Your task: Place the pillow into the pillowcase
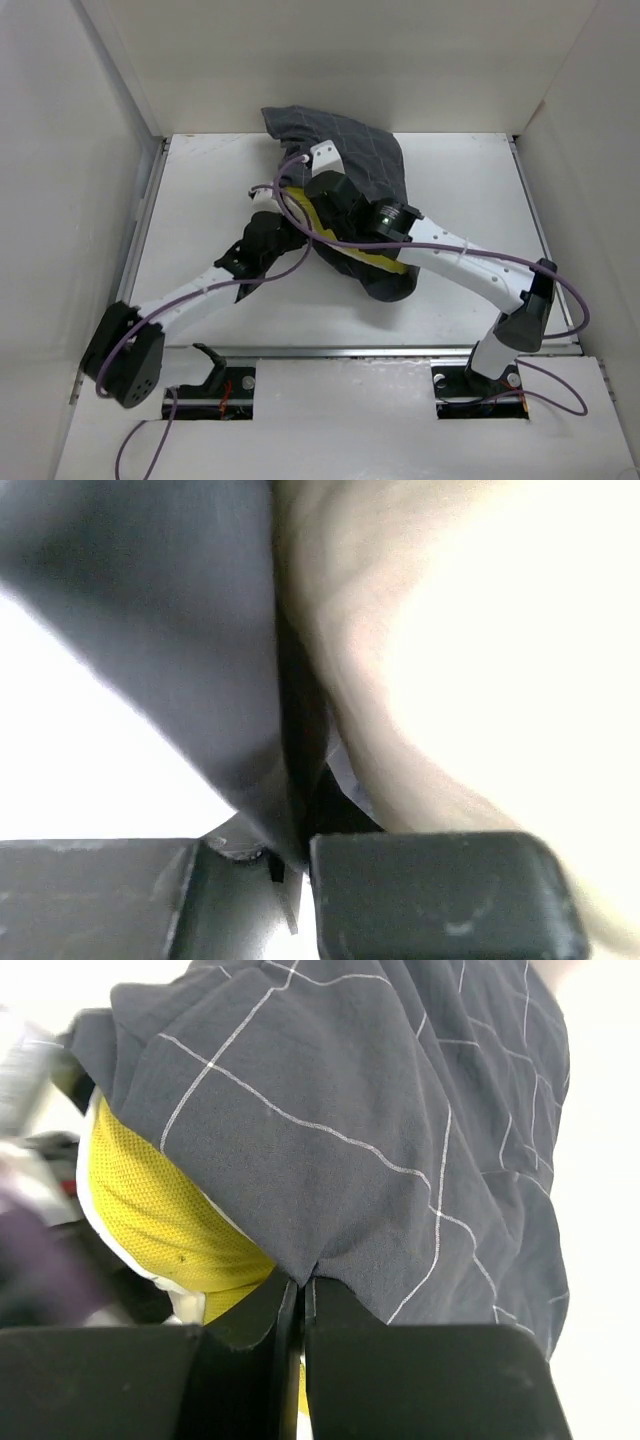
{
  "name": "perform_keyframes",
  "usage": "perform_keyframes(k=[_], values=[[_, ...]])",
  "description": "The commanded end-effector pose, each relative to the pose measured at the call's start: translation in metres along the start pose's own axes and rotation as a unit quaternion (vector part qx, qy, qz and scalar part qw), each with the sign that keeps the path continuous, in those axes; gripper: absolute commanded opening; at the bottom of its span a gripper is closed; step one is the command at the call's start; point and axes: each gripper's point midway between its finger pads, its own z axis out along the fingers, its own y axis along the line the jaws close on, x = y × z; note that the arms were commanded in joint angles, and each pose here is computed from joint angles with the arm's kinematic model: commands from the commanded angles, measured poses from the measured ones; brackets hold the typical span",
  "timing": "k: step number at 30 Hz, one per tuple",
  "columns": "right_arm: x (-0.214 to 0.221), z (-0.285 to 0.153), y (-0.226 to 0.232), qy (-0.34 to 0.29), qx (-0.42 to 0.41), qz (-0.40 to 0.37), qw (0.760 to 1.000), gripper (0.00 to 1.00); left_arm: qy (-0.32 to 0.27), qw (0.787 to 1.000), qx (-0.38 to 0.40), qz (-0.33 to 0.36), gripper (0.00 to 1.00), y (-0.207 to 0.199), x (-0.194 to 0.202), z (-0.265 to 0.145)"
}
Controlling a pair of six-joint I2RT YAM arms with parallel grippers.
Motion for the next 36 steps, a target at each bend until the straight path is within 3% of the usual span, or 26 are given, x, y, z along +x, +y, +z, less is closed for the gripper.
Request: perform_keyframes(k=[1,2,4,5,6,9,11,16,20,21,22,23,24,25,28,30,36], values=[[-0.009,0.004,0.004,-0.027,0.022,0.028,0.999,0.00,-0.056,0.998,0.017,0.000,0.00,-0.006,-0.031,-0.037],[-0.006,0.008,0.003,-0.024,0.034,0.029,0.999,0.00,-0.077,0.997,0.027,-0.004,0.00,-0.011,-0.044,-0.058],[0.005,0.026,-0.006,-0.013,0.064,0.035,0.997,0.00,-0.056,0.998,0.002,-0.010,0.00,0.009,-0.029,-0.077],[0.019,0.042,-0.004,0.002,0.074,0.037,0.997,0.00,-0.081,0.996,0.016,-0.022,0.00,0.005,-0.041,-0.098],[0.022,0.053,-0.005,0.009,0.078,0.049,0.996,0.00,-0.061,0.998,-0.002,-0.022,0.00,0.020,-0.026,-0.106],[0.043,0.086,-0.007,0.043,0.084,0.083,0.992,0.00,-0.073,0.995,0.012,-0.062,0.00,0.023,-0.027,-0.137],[0.053,0.099,-0.005,0.050,0.091,0.093,0.990,0.00,-0.057,0.995,-0.004,-0.078,0.00,0.034,-0.015,-0.147],[0.077,0.121,0.016,0.073,0.080,0.120,0.987,0.00,-0.040,0.994,0.055,-0.087,0.00,0.018,-0.011,-0.175],[0.091,0.129,0.040,0.089,0.024,0.115,0.989,0.10,-0.038,0.995,0.027,-0.085,0.00,0.029,-0.011,-0.183],[0.101,0.124,0.057,0.106,-0.034,0.101,0.989,0.14,-0.040,0.996,0.013,-0.085,0.09,0.035,-0.011,-0.183],[0.075,0.113,0.065,0.069,-0.080,0.106,0.989,0.20,-0.046,0.995,-0.003,-0.092,0.26,0.039,-0.014,-0.182],[0.068,0.104,0.070,0.054,-0.121,0.072,0.989,0.27,-0.037,0.995,-0.013,-0.089,0.55,0.041,-0.010,-0.178],[0.061,0.088,0.089,0.046,-0.199,0.056,0.977,0.45,-0.035,0.995,-0.016,-0.093,0.78,0.040,-0.011,-0.177],[0.058,0.077,0.094,0.032,-0.233,0.045,0.971,0.50,-0.037,0.995,-0.013,-0.094,0.86,0.036,-0.015,-0.176],[0.024,0.022,0.101,-0.025,-0.331,0.005,0.943,0.53,-0.034,0.995,-0.016,-0.089,0.88,0.030,-0.020,-0.167],[0.004,0.002,0.091,-0.058,-0.338,-0.009,0.939,0.54,-0.024,0.996,-0.035,-0.079,0.86,0.035,-0.015,-0.158],[0.026,0.006,0.075,-0.032,-0.316,-0.103,0.943,0.54,0.003,0.996,-0.030,-0.081,0.63,0.035,0.002,-0.141]])
